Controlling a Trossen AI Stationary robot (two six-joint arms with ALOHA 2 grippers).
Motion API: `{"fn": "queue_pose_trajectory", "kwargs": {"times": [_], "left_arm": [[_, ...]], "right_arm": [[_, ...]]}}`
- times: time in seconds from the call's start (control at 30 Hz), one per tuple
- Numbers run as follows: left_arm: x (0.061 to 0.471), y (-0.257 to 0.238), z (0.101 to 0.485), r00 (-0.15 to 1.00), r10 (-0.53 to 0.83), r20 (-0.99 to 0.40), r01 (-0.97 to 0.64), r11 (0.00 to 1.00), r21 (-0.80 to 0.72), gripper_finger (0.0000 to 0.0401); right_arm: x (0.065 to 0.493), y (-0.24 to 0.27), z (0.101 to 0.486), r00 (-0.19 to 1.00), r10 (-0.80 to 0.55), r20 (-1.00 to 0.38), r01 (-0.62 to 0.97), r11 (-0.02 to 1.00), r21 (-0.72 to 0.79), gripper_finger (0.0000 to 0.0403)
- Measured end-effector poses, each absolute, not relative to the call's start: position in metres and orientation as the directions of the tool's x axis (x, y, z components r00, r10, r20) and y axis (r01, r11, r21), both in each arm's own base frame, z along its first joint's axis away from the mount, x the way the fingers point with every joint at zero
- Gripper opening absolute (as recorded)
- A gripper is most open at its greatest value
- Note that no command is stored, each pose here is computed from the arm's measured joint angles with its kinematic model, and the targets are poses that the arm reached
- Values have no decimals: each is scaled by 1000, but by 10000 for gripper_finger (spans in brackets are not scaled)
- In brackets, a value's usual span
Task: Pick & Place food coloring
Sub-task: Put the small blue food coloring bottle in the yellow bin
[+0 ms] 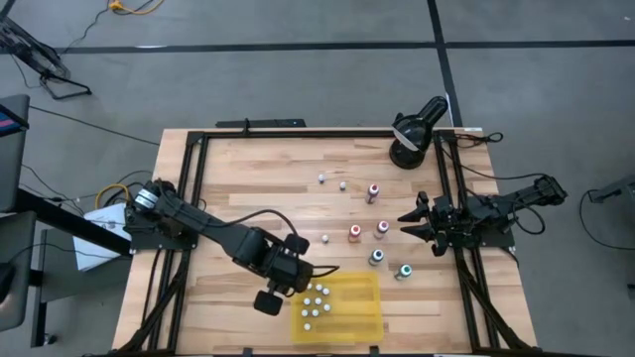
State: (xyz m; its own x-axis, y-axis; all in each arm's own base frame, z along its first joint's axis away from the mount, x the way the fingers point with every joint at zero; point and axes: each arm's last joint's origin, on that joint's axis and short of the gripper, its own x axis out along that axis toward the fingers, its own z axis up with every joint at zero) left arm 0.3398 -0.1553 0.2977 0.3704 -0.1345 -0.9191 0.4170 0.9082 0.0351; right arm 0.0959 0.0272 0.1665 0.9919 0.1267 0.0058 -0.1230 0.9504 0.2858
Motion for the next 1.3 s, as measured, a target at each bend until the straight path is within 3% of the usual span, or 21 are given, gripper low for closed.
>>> {"fn": "queue_pose_trajectory", "kwargs": {"times": [0.5, 0.77, 0.97, 1.3], "left_arm": [[402, -192, 301, 394, -151, -907, 433, 901, 38, 80], [406, -235, 301, 397, -195, -897, 617, 780, 104, 80], [392, -264, 296, 380, -207, -901, 753, 636, 172, 80], [383, -283, 289, 388, -192, -902, 832, 495, 252, 80]], "right_arm": [[96, 27, 167, 992, 127, 7, -123, 950, 286, 139], [96, 27, 167, 992, 127, 6, -123, 950, 286, 137], [96, 27, 166, 992, 127, 6, -123, 950, 286, 137], [96, 27, 166, 992, 127, 6, -123, 950, 286, 137]]}}
